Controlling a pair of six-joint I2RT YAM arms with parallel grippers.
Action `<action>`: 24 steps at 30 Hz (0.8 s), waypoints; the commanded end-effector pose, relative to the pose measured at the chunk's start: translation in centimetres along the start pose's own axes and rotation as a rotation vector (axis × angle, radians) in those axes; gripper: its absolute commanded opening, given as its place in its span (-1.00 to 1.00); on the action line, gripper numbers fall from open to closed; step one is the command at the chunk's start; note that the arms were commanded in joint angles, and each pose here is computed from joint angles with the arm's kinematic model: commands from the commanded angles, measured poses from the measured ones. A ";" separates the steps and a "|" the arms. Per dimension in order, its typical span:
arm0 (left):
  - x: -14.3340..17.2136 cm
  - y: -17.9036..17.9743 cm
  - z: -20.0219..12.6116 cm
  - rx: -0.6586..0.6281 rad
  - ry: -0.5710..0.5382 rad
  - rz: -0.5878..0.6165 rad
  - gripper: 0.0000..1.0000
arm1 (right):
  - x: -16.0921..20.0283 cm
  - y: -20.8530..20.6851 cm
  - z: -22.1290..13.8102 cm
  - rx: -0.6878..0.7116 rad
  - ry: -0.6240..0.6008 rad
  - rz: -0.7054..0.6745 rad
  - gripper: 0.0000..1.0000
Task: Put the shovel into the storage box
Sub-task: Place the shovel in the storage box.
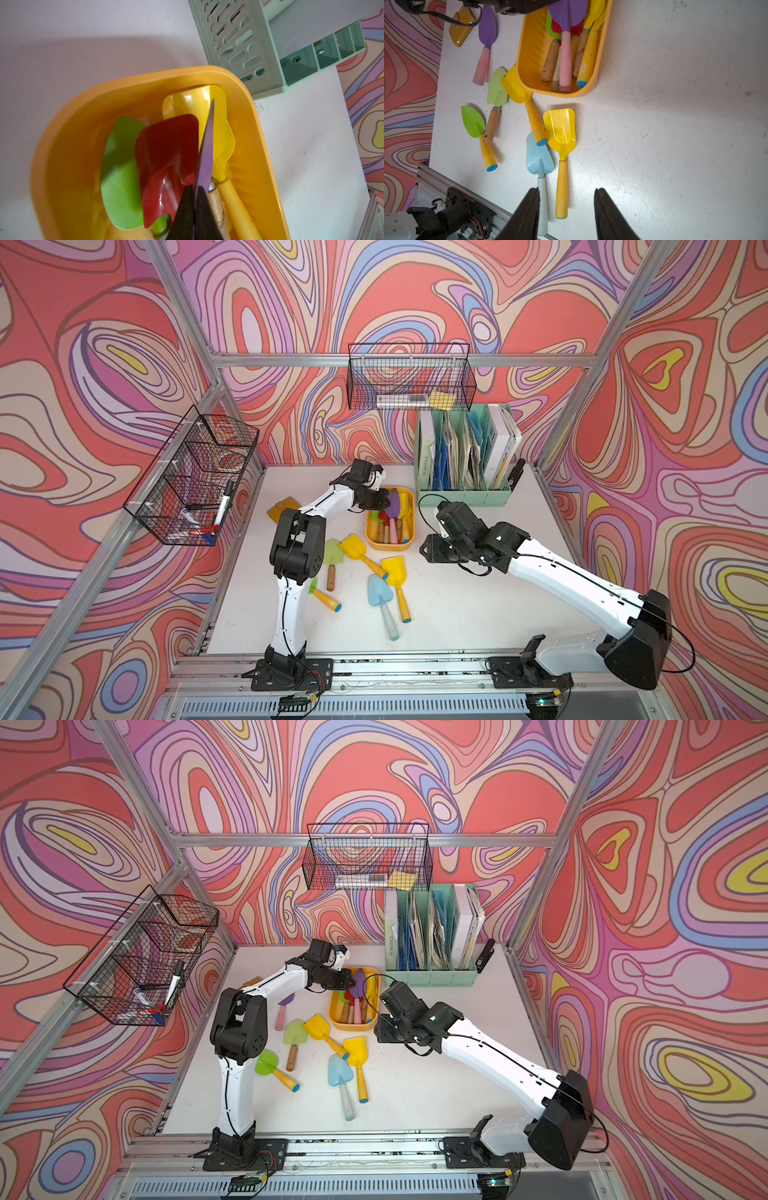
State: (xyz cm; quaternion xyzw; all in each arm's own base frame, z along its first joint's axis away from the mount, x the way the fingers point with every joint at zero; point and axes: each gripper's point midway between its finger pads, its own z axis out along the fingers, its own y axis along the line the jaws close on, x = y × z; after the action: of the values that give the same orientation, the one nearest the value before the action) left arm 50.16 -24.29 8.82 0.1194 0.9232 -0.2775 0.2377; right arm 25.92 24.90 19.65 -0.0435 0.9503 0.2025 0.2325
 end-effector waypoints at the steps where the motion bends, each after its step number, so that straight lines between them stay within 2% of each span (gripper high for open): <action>1: 0.6 0.7 1.1 -0.008 0.031 0.008 -1.00 | 0.1 -0.3 0.2 0.004 0.001 0.010 -0.12; 3: 0.8 0.8 1.3 -0.009 0.038 0.005 -1.00 | 0.2 -0.4 0.2 0.005 0.002 0.011 -0.11; 7: 1.2 1.0 1.7 -0.007 0.058 -0.008 -0.83 | 0.2 -0.4 0.3 0.005 0.003 0.009 -0.12; 12: 1.4 1.2 1.9 -0.009 0.065 -0.019 -0.72 | 0.2 -0.4 0.4 0.003 0.002 0.011 -0.12; 17: 1.3 1.1 1.7 -0.008 0.063 -0.022 -0.36 | 0.2 -0.4 0.5 0.003 0.003 0.010 -0.12; 24: 0.8 0.6 1.0 -0.011 0.054 -0.016 -0.19 | 0.3 -0.4 0.5 0.000 0.004 0.011 -0.12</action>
State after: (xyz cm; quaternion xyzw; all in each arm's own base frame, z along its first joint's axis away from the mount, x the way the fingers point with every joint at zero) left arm 49.89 -24.47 6.46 0.1169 0.9317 -0.2732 0.2088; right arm 25.76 24.81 19.12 -0.0438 0.9519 0.2004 0.2276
